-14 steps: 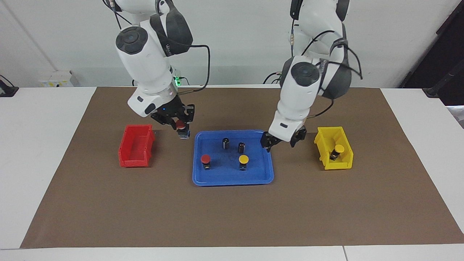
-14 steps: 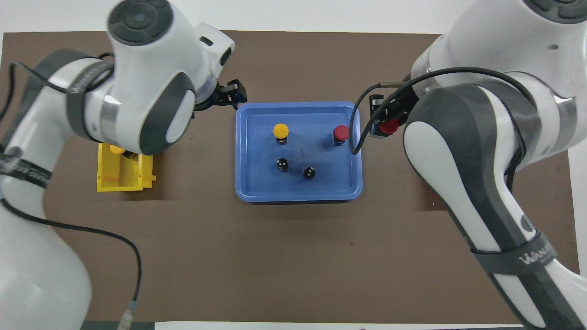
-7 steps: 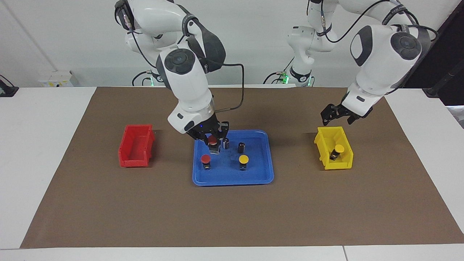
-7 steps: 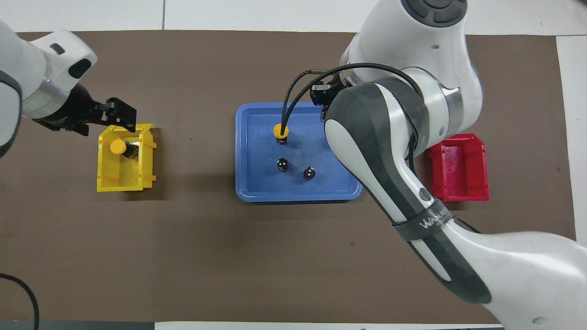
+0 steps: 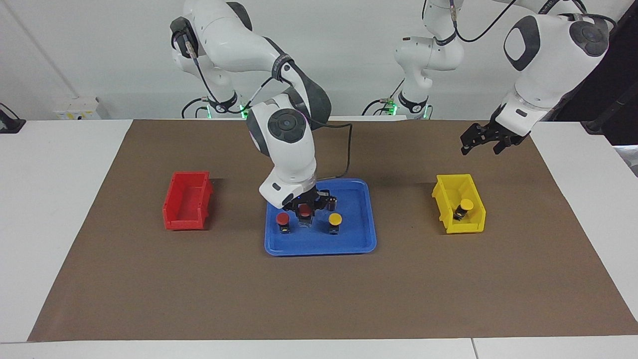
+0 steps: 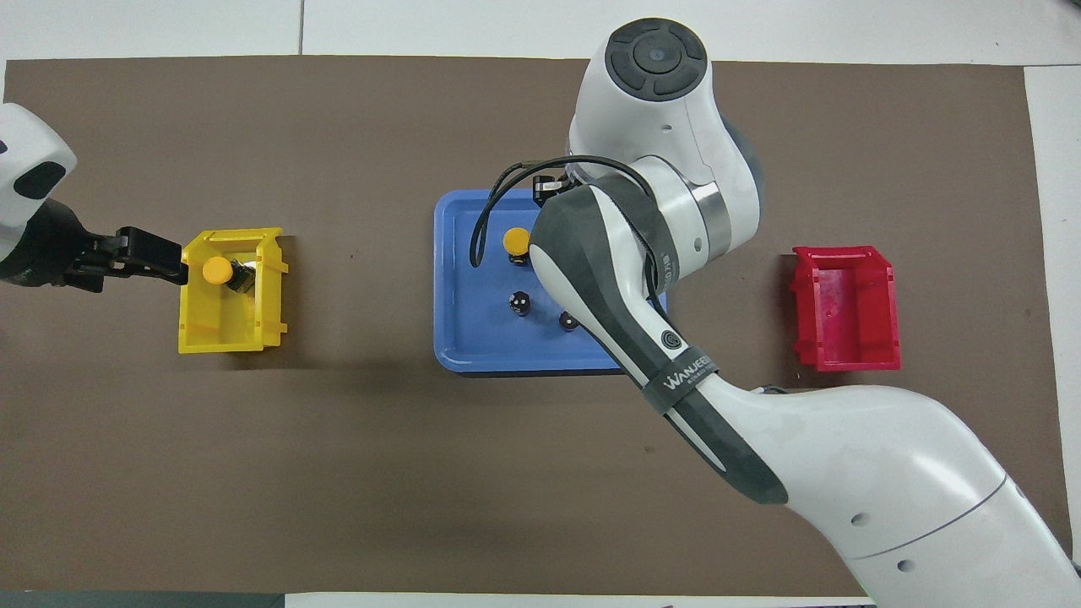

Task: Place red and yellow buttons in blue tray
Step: 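Place the red button in the tray while the left gripper returns to the yellow bin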

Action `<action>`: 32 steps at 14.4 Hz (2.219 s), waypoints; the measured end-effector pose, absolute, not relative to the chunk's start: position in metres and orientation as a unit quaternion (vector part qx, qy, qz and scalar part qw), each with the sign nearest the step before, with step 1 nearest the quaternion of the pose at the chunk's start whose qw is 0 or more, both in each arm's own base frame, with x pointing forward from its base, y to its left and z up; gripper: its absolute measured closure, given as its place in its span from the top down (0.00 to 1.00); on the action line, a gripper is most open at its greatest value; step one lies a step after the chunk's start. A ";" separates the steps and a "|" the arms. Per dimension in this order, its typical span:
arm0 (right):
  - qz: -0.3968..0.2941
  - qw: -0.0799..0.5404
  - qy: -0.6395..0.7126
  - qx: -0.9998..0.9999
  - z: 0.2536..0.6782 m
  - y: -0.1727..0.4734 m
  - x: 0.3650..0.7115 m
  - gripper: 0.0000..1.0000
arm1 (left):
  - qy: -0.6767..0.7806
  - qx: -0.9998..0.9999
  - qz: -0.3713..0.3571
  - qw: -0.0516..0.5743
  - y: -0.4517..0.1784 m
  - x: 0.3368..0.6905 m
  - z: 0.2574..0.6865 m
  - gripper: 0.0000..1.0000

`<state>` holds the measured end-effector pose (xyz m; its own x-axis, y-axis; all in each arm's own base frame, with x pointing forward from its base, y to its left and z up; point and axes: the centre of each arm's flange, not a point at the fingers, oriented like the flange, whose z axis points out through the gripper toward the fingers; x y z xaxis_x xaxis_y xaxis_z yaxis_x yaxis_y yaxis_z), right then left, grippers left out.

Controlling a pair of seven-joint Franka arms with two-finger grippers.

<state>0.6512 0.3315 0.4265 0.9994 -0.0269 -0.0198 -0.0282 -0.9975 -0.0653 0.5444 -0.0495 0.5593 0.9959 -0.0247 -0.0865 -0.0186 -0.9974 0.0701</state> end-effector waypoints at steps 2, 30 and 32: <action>0.005 0.034 0.014 -0.999 0.415 0.332 0.654 0.42 | -0.012 0.998 -0.044 0.035 -0.051 0.544 0.558 1.00; -0.005 0.020 0.026 -0.999 0.445 0.303 0.650 0.79 | 0.004 0.999 0.040 0.015 -0.028 0.572 0.366 0.67; -0.012 0.012 0.027 -0.999 0.484 0.267 0.652 0.84 | 0.006 0.999 0.040 0.015 -0.026 0.572 0.366 0.63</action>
